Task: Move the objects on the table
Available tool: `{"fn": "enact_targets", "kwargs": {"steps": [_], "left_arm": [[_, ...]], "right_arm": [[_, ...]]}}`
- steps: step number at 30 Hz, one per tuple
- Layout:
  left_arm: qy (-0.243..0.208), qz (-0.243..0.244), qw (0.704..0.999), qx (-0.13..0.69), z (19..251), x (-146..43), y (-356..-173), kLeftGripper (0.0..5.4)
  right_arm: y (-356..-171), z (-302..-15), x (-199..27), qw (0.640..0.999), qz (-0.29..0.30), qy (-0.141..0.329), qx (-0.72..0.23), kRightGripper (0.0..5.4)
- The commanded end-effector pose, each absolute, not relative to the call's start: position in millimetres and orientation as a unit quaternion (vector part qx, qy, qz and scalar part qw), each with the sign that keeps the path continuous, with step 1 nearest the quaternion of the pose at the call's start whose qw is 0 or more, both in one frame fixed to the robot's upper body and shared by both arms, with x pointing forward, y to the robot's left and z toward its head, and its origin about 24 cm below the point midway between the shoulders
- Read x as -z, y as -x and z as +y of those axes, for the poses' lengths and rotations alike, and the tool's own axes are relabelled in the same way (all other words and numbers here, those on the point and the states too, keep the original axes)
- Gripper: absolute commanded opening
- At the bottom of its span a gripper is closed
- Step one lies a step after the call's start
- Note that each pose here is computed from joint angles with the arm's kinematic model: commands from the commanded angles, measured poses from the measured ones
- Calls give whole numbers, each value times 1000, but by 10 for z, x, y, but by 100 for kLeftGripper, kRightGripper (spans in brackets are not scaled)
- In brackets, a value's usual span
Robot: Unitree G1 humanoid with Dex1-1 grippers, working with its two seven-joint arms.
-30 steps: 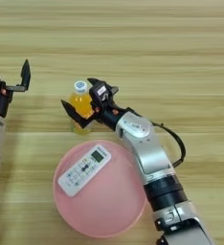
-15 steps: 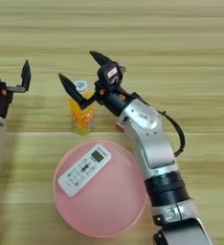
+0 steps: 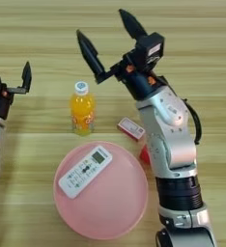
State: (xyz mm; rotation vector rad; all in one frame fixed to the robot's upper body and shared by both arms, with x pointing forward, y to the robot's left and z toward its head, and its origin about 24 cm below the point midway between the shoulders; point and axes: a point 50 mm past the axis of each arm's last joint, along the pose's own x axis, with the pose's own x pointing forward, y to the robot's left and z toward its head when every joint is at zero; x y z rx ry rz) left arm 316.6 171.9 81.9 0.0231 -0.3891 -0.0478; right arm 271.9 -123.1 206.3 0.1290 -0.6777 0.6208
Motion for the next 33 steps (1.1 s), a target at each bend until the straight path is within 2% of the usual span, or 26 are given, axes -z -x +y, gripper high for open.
{"fn": "enact_targets", "kwargs": {"steps": [1,4,14,19,27,33], "left_arm": [[-13,-203,979,25,1710,-866,-3178,540],[-13,-204,979,25,1712,-871,-3179,540],[-15,-207,978,21,1748,-894,-3186,540],[-16,-208,978,20,1767,-898,-3193,540],[-17,-206,978,20,1771,-897,-3207,540],[-17,-205,978,21,1764,-892,-3211,540]], "right_arm": [[-2688,-1406,-2180,894,-366,-43,-255,538],[-2661,-1518,-2142,897,-371,-26,-239,538],[-2552,-1835,-1944,916,-337,3,-218,538],[-2530,-1995,-1788,931,-304,14,-204,538],[-2482,-2292,-1565,931,-198,-6,-308,538],[-2464,-2461,-1424,921,-131,31,-366,538]]}}
